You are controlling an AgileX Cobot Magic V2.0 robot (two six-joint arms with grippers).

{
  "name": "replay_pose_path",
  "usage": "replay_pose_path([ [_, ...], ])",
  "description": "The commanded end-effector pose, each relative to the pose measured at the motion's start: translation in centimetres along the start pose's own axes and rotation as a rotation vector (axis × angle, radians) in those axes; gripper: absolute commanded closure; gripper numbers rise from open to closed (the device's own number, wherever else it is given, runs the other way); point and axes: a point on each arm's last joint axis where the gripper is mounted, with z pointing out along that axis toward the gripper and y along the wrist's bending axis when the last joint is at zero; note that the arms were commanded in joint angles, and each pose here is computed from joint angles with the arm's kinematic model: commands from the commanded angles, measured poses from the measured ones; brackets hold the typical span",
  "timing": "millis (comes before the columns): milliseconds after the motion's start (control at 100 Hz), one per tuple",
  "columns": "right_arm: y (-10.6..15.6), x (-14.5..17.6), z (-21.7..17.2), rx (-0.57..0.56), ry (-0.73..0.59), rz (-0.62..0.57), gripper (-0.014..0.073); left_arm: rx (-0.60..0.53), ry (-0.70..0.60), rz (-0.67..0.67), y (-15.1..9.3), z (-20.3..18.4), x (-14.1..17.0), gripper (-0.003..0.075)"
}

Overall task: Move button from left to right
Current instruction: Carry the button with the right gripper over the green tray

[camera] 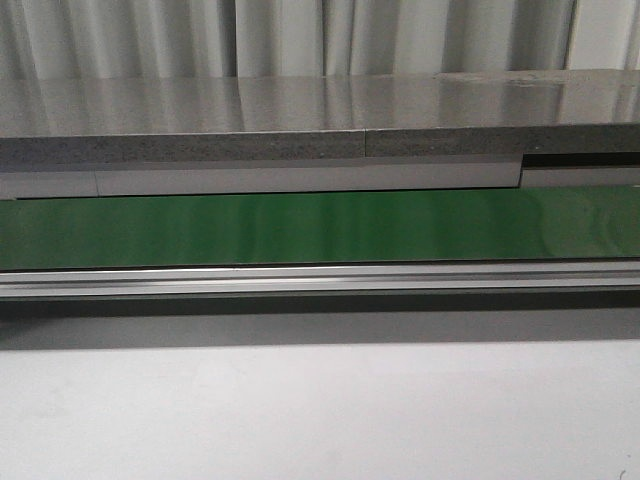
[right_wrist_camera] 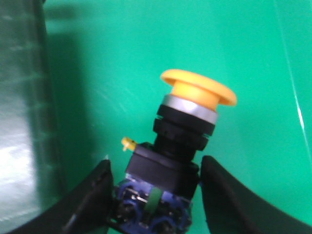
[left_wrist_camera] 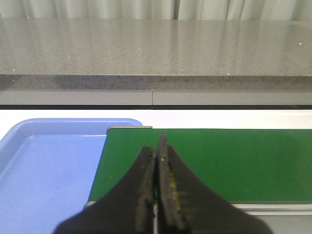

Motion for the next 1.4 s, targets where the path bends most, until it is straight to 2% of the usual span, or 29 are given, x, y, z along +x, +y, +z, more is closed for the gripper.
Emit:
replay_pose_path([
  [0,-0.5,-1.8,-1.6,0.019,-0.137,0.023,0.0403,-0.021,-0.095,-0.012,0.2,-0.1,-1.6,0.0741],
  [270,-0.2,-1.1,0.4,-0.006,-0.085,0.063,0.0208,-0.021,-0.095,-0.012,0.2,-0.1,-1.6,0.0741],
  [620,-0.1,-1.1,0.9,-0.008,-0.089,0.072,0.0030,-0.021,-0.095,-0.012,0.2,-0.1,-1.6,0.0741],
  [780,-0.3,-1.6,-0.2,-0.001,-0.122,0.074,0.0032,-0.021,-0.095,-0.012,0.2,-0.1,-1.6,0.0741],
  [1010,-0.4,-3.7,-5.6,0.011,-0.296,0.109,0.0032,-0.021,-0.095,-0.012,0.2,-0.1,-1.6,0.0741],
  [1210,2.2,-4.5,-11.0,-0.053,-0.442,0.101,0.0032,-0.021,-0.095,-0.012,0.2,-0.1,-1.6,0.0741],
  [1390,5.0,-2.6,-15.5,-0.128,-0.553,0.047,0.0032,-0.021,-0.095,-0.012,0.2,-0.1,-1.6,0.0741],
])
